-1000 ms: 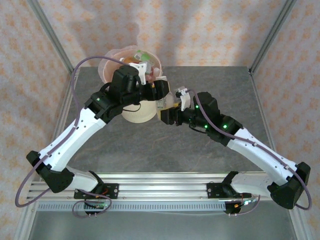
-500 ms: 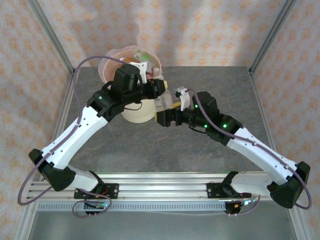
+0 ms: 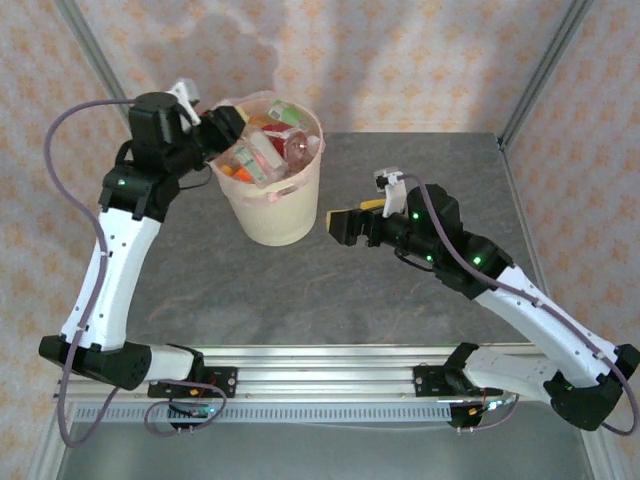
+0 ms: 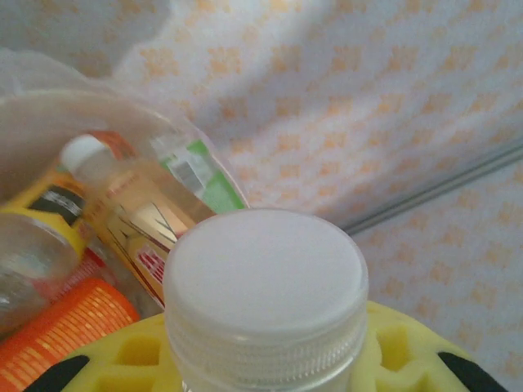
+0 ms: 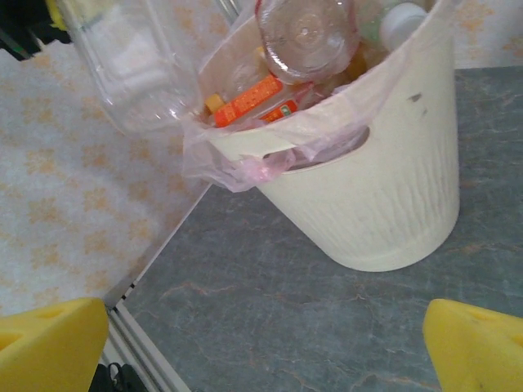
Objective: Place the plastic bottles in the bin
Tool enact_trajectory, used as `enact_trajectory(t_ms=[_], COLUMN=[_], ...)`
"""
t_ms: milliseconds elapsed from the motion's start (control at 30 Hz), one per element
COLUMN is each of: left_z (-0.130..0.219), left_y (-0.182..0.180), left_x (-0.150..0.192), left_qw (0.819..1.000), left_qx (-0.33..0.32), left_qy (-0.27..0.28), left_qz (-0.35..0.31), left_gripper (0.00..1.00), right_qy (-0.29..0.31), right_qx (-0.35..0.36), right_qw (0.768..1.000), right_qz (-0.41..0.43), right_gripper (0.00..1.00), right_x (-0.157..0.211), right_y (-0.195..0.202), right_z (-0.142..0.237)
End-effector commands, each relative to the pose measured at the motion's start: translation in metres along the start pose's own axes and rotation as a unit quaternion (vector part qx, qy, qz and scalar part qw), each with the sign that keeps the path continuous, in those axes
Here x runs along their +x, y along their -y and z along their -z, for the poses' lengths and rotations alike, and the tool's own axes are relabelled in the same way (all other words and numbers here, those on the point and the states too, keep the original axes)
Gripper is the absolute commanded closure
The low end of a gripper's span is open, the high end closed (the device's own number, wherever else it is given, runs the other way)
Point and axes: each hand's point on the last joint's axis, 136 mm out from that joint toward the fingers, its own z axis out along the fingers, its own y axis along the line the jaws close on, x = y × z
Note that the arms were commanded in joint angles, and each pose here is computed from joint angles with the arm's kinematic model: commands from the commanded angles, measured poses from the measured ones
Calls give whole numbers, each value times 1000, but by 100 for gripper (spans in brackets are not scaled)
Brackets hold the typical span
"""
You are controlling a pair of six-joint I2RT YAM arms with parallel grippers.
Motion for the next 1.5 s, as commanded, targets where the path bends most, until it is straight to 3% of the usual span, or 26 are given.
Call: enact_trajectory(t_ms=[0, 200, 467, 1100, 1467], left_z=[3, -16, -43, -74, -80], left_y=[-5, -29, -48, -99, -118], left_x=[-17, -33, -25, -6, -5], left_qw=[999, 996, 994, 989, 986], left_qx=[15, 8, -8, -85, -127], left_qy=[-6, -16, -43, -69, -67], left_qz=[42, 83, 100, 96, 87], left_gripper=[82, 82, 81, 68, 31], right_qy=[12, 12, 16, 16, 17], right_qx=[25, 41, 49, 50, 48], right_qw=[1000, 999, 999, 998, 999], right_qz=[-11, -13, -13, -15, -12], right_gripper=[1, 1, 1, 1, 1], right_x=[-4, 0, 0, 2, 0], right_y=[7, 14, 18, 20, 17], right_z=[10, 10, 10, 8, 7])
